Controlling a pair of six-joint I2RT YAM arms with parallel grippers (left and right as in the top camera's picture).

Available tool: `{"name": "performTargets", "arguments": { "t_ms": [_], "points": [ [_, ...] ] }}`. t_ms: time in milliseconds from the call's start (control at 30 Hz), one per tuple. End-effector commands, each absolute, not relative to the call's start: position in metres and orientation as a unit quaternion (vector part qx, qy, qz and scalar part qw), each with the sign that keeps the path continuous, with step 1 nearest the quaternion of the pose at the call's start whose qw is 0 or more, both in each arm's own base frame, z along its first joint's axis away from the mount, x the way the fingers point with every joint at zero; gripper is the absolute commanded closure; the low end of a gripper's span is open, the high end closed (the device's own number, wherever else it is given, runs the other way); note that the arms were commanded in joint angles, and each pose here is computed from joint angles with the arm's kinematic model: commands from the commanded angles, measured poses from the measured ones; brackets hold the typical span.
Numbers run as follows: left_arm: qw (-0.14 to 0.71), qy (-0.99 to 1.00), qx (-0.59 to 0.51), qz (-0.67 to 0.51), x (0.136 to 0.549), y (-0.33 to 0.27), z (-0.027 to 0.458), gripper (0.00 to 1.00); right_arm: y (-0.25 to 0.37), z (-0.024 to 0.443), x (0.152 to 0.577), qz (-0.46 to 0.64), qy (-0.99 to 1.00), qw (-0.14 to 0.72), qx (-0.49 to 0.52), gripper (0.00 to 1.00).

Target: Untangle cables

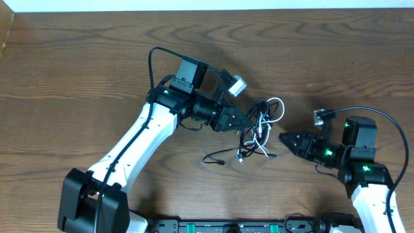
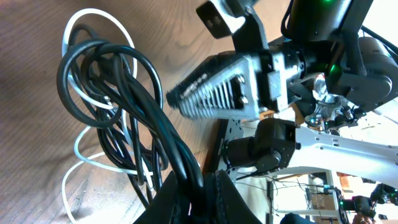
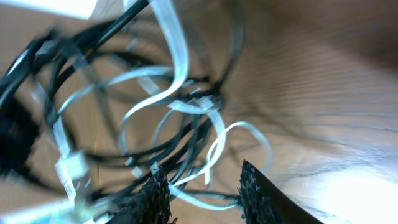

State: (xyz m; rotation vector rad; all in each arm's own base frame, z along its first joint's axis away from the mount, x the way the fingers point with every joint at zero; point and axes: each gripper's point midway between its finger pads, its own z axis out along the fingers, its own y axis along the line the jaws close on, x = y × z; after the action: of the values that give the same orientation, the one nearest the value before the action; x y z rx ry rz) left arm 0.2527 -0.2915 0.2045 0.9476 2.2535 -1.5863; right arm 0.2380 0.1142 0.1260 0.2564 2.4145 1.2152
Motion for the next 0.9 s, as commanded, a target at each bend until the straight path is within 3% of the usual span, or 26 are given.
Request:
{"name": "performTargets", "arguments": {
  "t_ms": [0,267,467,600,867],
  "points": [
    [0.114,0.756,0.325,-0.556,0.252,-0.292,0.213,0.92,0.137,0.142,0.223,0.48,0.847,0.227,-0.029,0.65],
    [0.108,0.757,0.318,-0.56,0.251,-0.293,0.214,0.92,0.132,0.119,0.23,0.403,0.886,0.23,-0.011,0.71],
    [0.191,0.593,0.457,-0.635,0.225,-0.295,0.254,0.92,0.118,0.108,0.237,0.354,0.904,0.242,0.009,0.74],
    [0.192,0.589,0.458,-0.638,0.224,-0.295,0.256,0.92,0.114,0.107,0.241,0.344,0.905,0.249,0.02,0.74],
    [0.192,0.58,0.459,-0.645,0.223,-0.295,0.259,0.93,0.114,0.114,0.251,0.356,0.897,0.256,0.057,0.84]
  ]
}}
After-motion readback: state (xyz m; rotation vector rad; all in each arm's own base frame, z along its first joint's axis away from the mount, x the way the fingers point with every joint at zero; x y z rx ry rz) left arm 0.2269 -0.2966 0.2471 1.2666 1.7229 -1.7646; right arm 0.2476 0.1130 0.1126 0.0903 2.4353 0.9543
